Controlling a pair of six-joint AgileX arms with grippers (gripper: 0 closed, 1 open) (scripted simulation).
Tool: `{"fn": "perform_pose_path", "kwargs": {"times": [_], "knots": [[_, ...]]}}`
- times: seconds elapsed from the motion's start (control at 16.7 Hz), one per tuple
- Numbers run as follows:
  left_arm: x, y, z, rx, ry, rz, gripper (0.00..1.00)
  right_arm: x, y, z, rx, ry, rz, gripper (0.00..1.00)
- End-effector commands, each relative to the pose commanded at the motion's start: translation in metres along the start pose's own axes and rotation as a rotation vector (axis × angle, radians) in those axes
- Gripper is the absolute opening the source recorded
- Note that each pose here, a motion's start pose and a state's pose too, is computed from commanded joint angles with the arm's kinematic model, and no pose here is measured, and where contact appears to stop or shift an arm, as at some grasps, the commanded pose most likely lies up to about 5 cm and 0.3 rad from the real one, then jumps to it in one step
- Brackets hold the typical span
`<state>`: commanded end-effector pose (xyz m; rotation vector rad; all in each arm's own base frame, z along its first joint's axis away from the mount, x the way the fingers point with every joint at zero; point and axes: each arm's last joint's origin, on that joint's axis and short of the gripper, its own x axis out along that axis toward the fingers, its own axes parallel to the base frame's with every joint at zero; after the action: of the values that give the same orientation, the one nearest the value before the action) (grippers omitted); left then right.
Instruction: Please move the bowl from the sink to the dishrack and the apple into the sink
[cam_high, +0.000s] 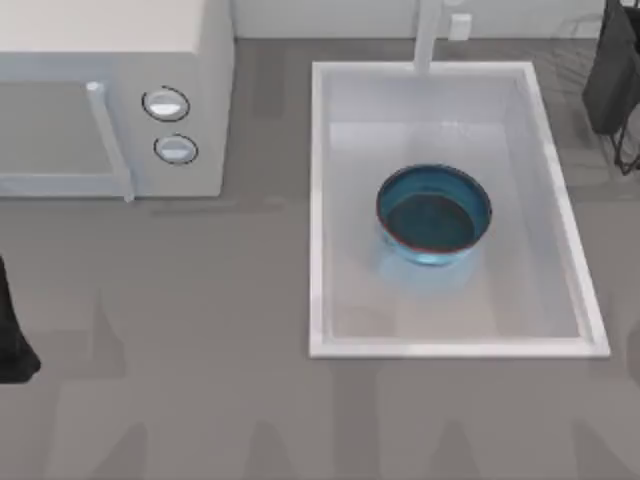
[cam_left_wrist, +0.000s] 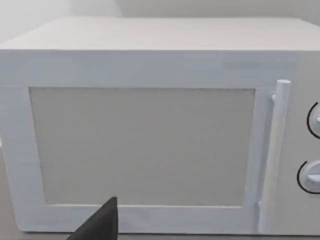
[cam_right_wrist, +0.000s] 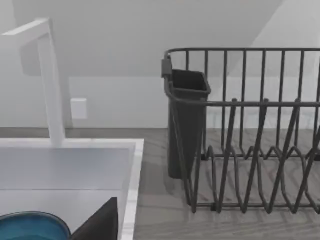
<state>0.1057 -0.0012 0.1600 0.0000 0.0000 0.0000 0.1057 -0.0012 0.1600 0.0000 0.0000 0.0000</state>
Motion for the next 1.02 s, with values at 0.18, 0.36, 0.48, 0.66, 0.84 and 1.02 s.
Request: {"fn": "perform_pose_path", "kwargs": {"times": [0.18, 0.36, 0.48, 0.66, 0.84, 1.02], "knots": [[0.0, 0.0, 0.0, 0.0, 0.0, 0.0, 1.0, 0.0, 0.0, 0.003, 0.002, -0.003, 0.002, 1.0], [0.0, 0.0, 0.0, 0.0, 0.0, 0.0, 1.0, -0.002, 0.002, 0.027, 0.019, -0.021, 0.014, 1.0], [0.0, 0.0, 0.0, 0.0, 0.0, 0.0, 1.0, -0.003, 0.003, 0.057, 0.039, -0.038, 0.028, 1.0], [0.0, 0.0, 0.0, 0.0, 0.0, 0.0, 1.0, 0.001, 0.007, 0.114, 0.077, -0.048, 0.053, 1.0], [0.0, 0.0, 0.0, 0.0, 0.0, 0.0, 1.0, 0.02, 0.014, 0.174, 0.123, -0.001, 0.085, 1.0], [0.0, 0.0, 0.0, 0.0, 0.0, 0.0, 1.0, 0.064, 0.029, 0.221, 0.166, 0.129, 0.118, 1.0]]}}
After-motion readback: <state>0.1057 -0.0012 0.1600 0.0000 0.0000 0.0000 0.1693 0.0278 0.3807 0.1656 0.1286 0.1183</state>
